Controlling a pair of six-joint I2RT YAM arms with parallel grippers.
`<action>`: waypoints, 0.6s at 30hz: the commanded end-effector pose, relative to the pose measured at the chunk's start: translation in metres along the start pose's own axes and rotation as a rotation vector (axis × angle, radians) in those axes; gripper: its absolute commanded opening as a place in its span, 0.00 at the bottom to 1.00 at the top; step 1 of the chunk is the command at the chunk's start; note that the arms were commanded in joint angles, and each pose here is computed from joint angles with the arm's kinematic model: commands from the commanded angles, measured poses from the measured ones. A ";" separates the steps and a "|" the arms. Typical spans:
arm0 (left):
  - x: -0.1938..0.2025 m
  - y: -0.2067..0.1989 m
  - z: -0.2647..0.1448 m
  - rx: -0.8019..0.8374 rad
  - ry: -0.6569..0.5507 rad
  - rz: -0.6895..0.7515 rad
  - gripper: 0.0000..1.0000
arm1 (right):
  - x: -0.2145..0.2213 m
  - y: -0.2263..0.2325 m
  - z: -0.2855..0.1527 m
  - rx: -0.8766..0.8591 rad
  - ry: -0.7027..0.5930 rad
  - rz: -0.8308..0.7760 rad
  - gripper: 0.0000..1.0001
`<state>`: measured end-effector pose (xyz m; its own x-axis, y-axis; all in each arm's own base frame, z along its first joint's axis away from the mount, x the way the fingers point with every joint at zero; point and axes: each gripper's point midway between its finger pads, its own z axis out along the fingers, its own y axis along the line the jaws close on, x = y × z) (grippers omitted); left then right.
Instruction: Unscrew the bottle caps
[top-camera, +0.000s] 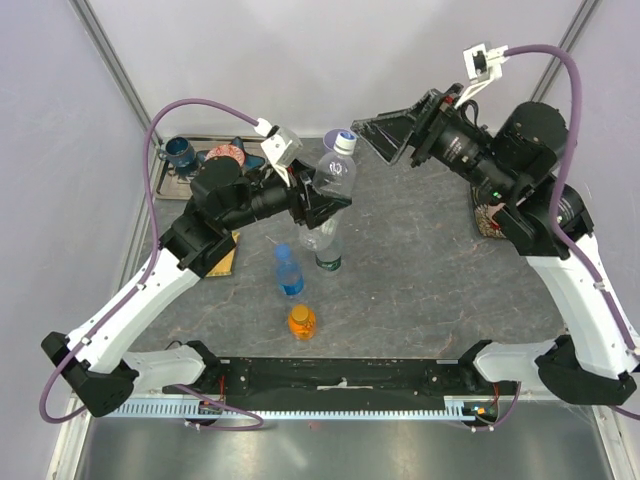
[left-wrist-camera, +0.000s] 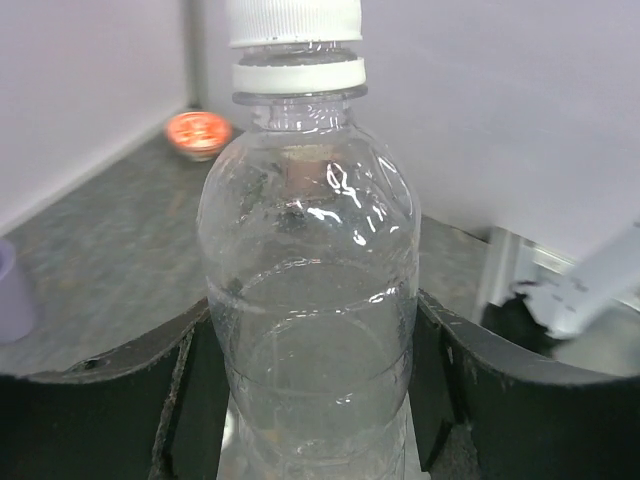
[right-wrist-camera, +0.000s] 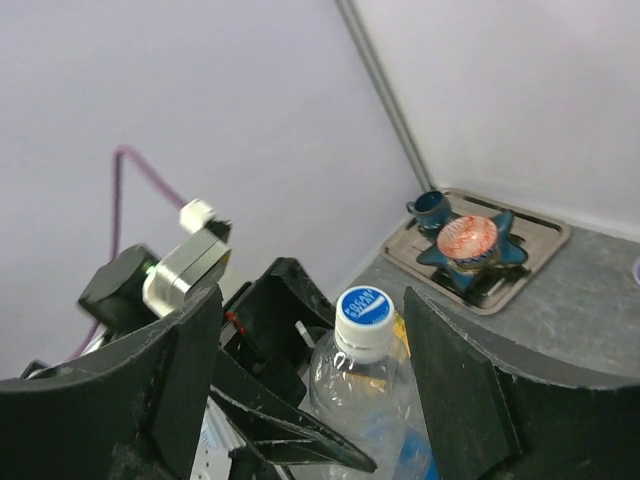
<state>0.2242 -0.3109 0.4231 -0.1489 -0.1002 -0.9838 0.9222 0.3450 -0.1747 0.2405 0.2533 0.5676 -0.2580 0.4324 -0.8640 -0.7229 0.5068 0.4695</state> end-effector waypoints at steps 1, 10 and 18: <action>-0.018 0.051 -0.014 -0.347 -0.049 0.141 0.28 | -0.003 -0.033 0.008 0.191 -0.021 0.057 0.80; -0.008 0.051 -0.009 -0.405 -0.017 0.223 0.28 | 0.027 -0.050 0.040 0.234 0.070 0.062 0.80; -0.001 0.050 -0.004 -0.401 0.014 0.238 0.29 | 0.041 -0.049 0.052 0.221 0.101 0.064 0.77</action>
<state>0.2659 -0.2927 0.4040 -0.0191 0.0231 -0.9996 0.7398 0.6728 0.0014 0.3051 0.2886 0.4914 -0.4150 0.3525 -0.8388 -0.5261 0.6592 0.5373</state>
